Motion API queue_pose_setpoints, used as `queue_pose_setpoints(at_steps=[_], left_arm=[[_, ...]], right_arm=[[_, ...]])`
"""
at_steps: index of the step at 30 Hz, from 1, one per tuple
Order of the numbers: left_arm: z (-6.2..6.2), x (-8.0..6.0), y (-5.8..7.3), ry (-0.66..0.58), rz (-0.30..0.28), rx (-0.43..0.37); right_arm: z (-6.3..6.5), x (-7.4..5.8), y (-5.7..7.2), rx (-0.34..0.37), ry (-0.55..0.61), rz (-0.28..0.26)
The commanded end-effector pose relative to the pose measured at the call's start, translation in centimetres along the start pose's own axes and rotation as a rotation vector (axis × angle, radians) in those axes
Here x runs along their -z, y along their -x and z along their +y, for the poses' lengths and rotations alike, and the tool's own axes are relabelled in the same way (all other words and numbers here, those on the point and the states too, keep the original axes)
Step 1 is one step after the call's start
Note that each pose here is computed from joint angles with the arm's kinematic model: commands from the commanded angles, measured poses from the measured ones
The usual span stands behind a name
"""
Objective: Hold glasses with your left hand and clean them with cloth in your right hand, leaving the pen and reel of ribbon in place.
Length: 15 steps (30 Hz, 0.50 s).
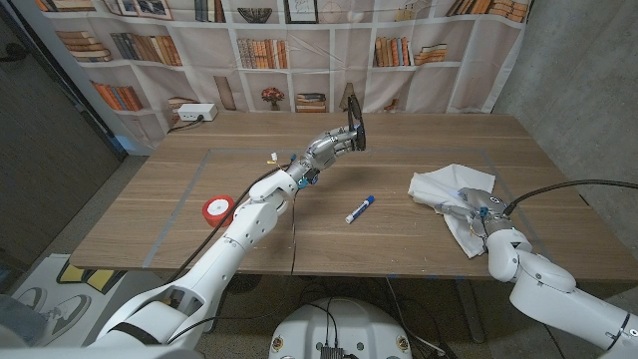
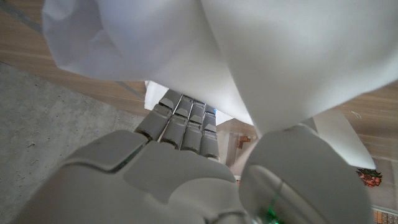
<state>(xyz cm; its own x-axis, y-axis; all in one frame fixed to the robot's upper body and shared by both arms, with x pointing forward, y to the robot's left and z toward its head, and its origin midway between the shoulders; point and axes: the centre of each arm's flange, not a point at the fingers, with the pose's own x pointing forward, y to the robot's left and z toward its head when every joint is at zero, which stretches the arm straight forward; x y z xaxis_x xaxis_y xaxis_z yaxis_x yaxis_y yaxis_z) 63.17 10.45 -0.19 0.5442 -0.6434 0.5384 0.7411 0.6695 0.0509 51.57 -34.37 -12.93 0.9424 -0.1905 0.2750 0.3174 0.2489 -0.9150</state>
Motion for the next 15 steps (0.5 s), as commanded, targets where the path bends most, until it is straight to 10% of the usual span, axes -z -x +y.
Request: queue_pose_setpoints(at_steps=[1,15], left_arm=[[0.2,0.1,0.0,0.000,0.003,0.000],[0.2,-0.1,-0.3,-0.005,0.003,0.006]], right_arm=[[0.0,-0.5,-0.3,-0.016,-0.054,-0.018],[0.5,-2.0,-0.3,-0.004,0.156,0.028]])
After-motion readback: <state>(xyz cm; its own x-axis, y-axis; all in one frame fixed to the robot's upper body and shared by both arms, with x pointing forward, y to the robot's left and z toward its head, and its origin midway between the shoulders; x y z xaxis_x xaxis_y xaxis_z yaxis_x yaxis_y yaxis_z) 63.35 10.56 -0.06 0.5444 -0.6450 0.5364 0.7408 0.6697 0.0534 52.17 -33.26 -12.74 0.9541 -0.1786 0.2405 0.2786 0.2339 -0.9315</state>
